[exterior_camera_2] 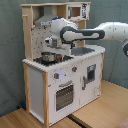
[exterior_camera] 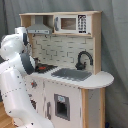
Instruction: Play with the kitchen
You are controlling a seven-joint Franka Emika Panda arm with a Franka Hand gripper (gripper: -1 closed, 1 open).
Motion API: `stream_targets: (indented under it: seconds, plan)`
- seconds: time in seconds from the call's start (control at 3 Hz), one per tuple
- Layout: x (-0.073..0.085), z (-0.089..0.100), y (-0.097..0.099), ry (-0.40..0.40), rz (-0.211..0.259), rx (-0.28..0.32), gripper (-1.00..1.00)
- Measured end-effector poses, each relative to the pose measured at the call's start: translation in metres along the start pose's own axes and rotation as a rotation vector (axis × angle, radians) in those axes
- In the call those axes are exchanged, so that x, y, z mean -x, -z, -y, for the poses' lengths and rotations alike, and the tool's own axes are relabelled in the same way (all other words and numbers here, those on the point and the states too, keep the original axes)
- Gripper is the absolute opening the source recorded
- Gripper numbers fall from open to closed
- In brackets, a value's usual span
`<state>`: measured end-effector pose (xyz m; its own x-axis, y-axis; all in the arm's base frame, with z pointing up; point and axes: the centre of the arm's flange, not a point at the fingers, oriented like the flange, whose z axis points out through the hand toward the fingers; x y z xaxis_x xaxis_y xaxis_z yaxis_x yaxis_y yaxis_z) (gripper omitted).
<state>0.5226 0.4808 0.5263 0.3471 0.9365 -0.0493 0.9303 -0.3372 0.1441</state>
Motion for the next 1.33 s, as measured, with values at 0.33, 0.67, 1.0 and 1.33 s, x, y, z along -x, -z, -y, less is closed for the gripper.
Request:
stream_targets:
  seconds: [0.33,0.67,1.0,1.33]
  plan:
    - [0.010,-0.006,0.017,0.021,0.024,-0.016,-1.00]
    - [0.024,-0.013,0.039,0.001,0.043,-0.023,-1.00]
    - [0.055,-0.030,0.054,-0.066,0.095,-0.041,-1.00]
    - [0.086,-0.047,0.062,-0.142,0.152,-0.070,-1.00]
